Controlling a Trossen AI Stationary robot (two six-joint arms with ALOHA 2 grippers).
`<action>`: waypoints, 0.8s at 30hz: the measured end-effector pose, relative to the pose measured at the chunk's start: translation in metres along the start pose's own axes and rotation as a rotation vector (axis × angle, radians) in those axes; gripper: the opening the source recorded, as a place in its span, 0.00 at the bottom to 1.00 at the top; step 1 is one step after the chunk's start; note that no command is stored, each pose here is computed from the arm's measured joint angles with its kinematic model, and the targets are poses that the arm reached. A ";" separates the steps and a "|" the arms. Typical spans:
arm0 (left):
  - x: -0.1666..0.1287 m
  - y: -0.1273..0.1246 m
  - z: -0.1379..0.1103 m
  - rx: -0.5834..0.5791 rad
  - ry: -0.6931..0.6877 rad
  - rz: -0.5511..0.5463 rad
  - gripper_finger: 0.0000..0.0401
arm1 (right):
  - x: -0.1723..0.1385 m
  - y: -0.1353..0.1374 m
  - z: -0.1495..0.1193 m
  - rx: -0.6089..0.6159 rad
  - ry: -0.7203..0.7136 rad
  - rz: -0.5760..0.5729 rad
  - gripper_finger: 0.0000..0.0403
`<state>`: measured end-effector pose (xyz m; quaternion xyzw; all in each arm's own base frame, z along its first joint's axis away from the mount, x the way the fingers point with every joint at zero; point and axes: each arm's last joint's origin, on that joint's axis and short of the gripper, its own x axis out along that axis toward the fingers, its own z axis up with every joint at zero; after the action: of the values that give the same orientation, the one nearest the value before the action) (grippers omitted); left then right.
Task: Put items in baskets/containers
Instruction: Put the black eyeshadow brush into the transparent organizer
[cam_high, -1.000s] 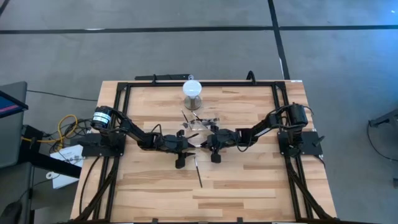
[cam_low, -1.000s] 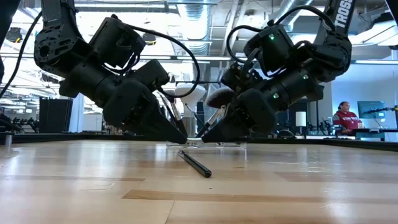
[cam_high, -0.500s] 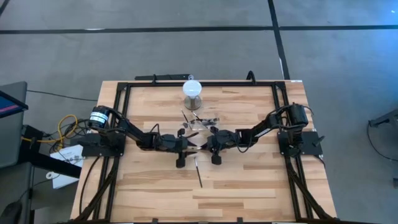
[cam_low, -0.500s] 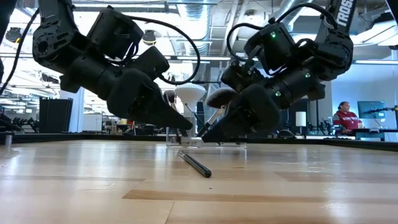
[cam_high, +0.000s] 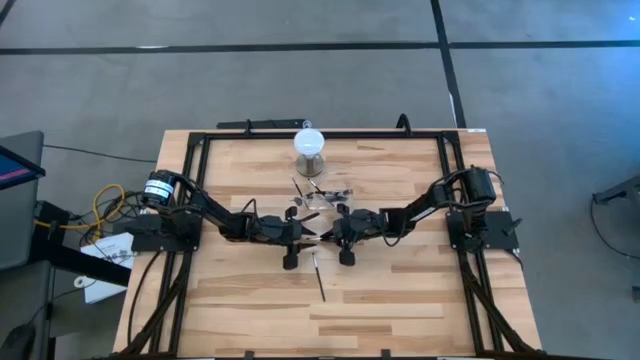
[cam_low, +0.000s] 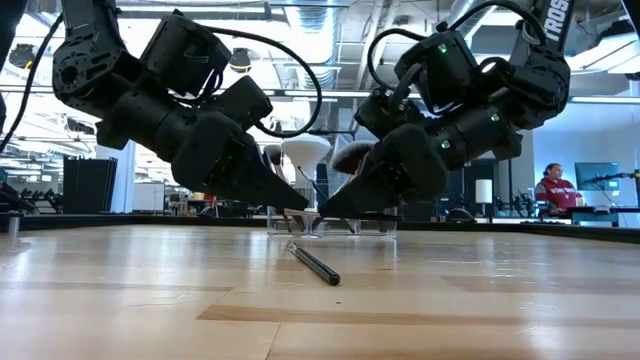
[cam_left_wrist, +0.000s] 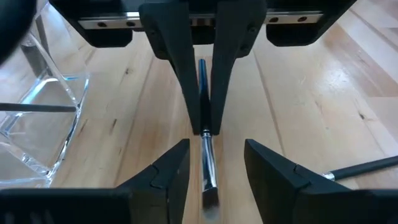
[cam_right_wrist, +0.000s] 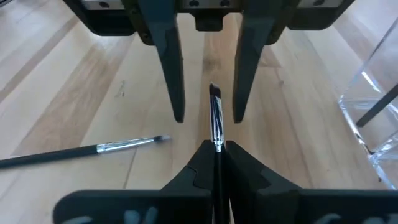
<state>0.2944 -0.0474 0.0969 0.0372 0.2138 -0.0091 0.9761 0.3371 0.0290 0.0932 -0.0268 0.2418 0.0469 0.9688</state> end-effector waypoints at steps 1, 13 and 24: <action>0.000 0.000 0.000 0.000 0.000 0.000 0.37 | 0.000 0.000 0.000 -0.001 0.000 0.001 0.02; 0.000 0.000 -0.001 -0.001 0.015 0.000 0.37 | 0.000 0.001 0.003 -0.001 -0.025 0.002 0.02; 0.000 0.004 -0.001 -0.015 0.016 0.013 0.25 | 0.000 0.001 0.003 -0.001 -0.030 0.003 0.03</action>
<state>0.2943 -0.0429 0.0958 0.0313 0.2212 -0.0008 0.9747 0.3384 0.0300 0.0959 -0.0262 0.2273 0.0486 0.9723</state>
